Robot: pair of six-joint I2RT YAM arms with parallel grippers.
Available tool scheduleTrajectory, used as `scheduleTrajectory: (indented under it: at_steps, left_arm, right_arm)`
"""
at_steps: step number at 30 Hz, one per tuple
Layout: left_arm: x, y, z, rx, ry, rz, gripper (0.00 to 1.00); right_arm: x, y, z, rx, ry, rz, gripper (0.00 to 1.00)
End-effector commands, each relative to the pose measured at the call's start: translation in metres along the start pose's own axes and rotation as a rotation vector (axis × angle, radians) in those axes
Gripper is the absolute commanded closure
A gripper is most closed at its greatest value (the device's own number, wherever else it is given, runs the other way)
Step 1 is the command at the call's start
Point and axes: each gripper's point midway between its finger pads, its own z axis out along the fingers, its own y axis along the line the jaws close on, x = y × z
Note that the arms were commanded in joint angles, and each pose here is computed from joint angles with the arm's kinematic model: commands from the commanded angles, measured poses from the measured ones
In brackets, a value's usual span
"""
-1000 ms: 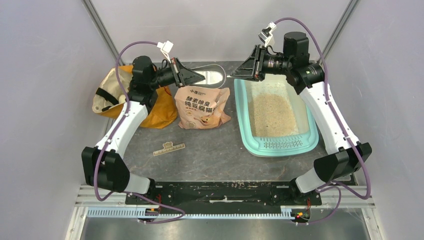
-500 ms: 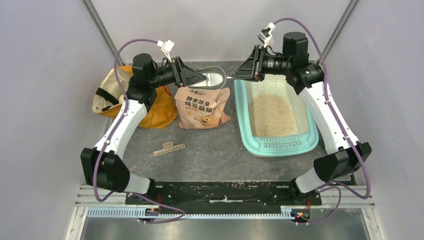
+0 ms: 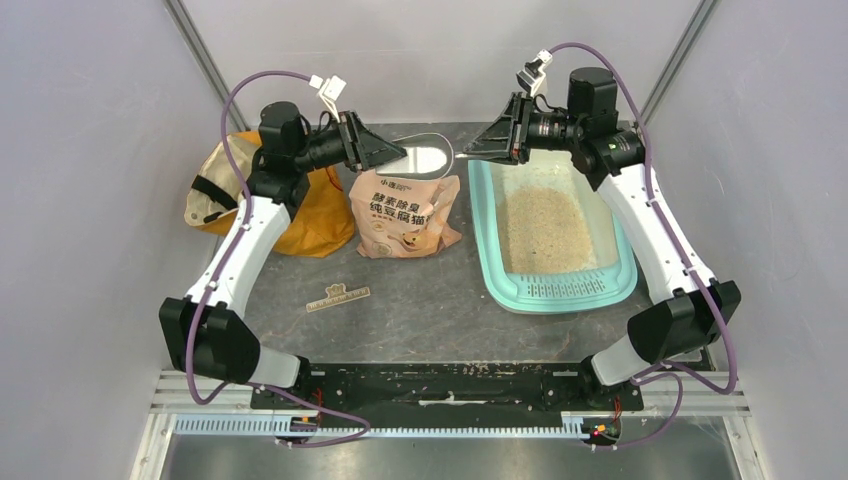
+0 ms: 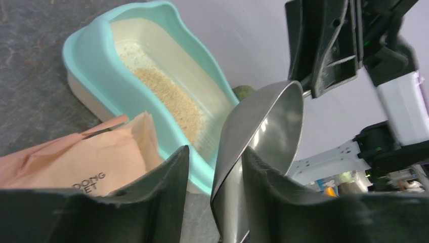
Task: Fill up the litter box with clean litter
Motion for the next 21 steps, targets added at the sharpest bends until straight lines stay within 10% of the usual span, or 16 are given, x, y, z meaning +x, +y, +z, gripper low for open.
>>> scheduleTrajectory:
  at_steps: [1,2,5,21]
  left_arm:
    - [-0.015,-0.018,0.005,0.089,-0.036,-0.009,0.74]
    - [-0.016,-0.018,0.004,0.088,-0.039,-0.018,0.95]
    - [-0.018,-0.013,-0.003,0.072,-0.050,-0.036,0.98]
    - [-0.006,-0.007,-0.014,0.008,0.017,0.024,0.98]
  right_arm:
    - [-0.001,0.026,-0.003,-0.102,0.015,-0.053,1.00]
    - [-0.001,0.027,-0.003,-0.104,0.018,-0.051,0.90]
    - [0.003,0.025,-0.006,-0.102,0.028,-0.055,0.63]
    - [0.015,0.011,-0.018,-0.061,0.074,-0.041,0.55]
